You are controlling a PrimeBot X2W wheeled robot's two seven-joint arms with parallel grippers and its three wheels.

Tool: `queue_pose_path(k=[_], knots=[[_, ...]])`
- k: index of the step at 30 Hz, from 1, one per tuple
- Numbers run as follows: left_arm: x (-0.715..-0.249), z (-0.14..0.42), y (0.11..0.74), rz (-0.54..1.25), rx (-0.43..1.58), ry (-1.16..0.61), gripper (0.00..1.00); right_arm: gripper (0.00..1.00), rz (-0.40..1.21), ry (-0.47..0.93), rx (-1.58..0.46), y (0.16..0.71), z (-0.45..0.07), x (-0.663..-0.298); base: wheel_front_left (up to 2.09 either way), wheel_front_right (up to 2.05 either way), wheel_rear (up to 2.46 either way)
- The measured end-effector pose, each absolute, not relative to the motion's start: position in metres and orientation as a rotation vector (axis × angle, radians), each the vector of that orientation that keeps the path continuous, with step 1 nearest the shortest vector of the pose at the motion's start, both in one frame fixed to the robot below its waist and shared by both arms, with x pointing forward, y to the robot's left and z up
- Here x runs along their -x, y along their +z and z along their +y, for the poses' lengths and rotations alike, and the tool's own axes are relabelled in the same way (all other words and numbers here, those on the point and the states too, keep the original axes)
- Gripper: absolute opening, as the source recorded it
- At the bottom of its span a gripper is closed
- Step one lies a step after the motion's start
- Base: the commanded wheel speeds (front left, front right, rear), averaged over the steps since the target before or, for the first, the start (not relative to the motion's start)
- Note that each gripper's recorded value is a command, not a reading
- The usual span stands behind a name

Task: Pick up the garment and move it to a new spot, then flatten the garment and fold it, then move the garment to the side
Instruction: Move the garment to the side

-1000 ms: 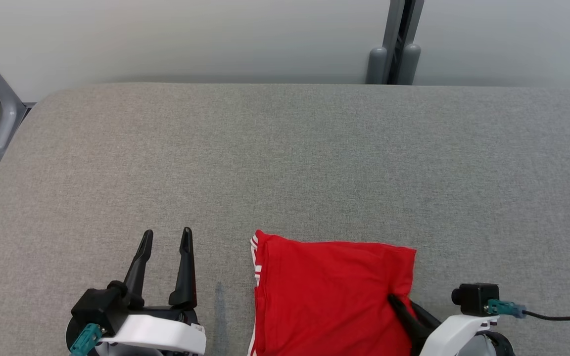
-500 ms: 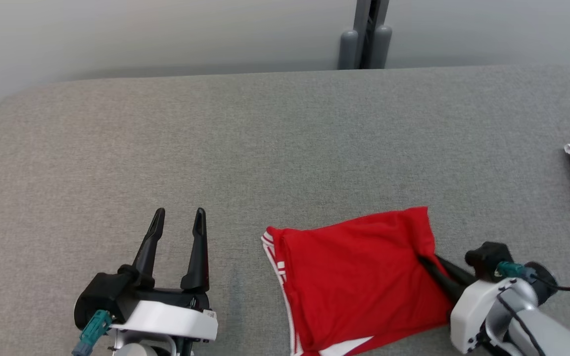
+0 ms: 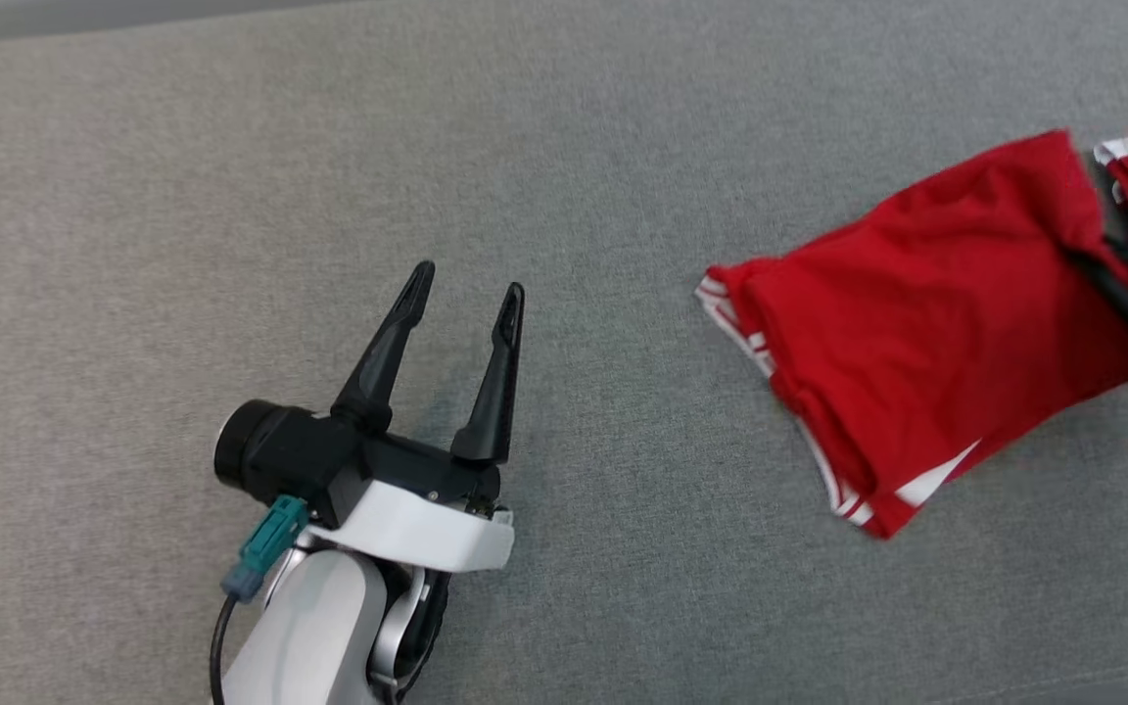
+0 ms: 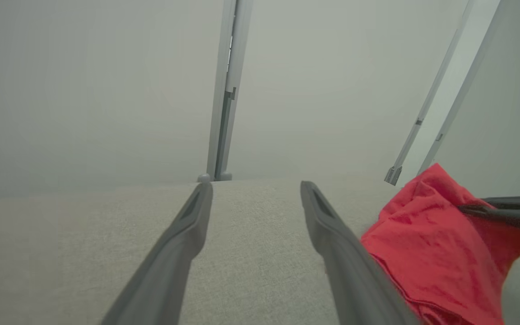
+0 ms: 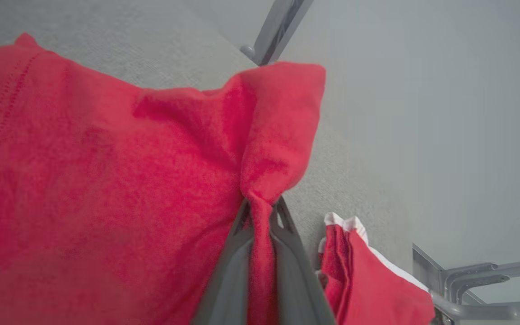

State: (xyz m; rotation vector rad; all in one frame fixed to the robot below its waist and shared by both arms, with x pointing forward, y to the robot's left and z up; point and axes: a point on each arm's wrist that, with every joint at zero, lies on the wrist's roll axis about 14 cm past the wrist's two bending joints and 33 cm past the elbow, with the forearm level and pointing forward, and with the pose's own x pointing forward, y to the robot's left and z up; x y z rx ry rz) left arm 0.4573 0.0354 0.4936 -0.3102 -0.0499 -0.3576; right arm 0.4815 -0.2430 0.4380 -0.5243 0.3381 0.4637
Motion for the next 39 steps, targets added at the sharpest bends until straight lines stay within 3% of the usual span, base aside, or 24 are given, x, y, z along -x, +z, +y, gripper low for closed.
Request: queue_pose_path(k=[10, 18, 36, 37, 38, 39], knots=[[-0.482, -0.003, 0.439, 0.064, 0.360, -0.442, 1.00, 0.00, 0.364, 0.281, 0.692, 0.464, -0.346, -0.506, 0.00, 0.00, 0.00], [-0.484, 0.000, 0.423, 0.100, 0.360, -0.433, 1.00, 0.00, 0.466, 0.130, 0.768, 0.472, -0.413, -0.493, 0.00, 0.00, 0.00], [-0.498, 0.014, 0.395, 0.120, 0.349, -0.386, 1.00, 0.00, 0.646, -0.038, 0.739, 0.385, -0.467, -0.491, 0.00, 0.00, 0.00], [-0.498, 0.015, 0.394, 0.121, 0.350, -0.382, 1.00, 0.36, 0.649, -0.042, 0.739, 0.381, -0.467, -0.492, 0.00, 0.00, 0.00], [-0.499, 0.016, 0.394, 0.121, 0.350, -0.379, 1.00, 1.00, 0.653, -0.041, 0.742, 0.377, -0.466, -0.493, 0.00, 0.00, 0.00], [-0.499, 0.017, 0.394, 0.121, 0.351, -0.376, 1.00, 1.00, 0.656, -0.038, 0.736, 0.373, -0.463, -0.493, 0.00, 0.00, 0.00]])
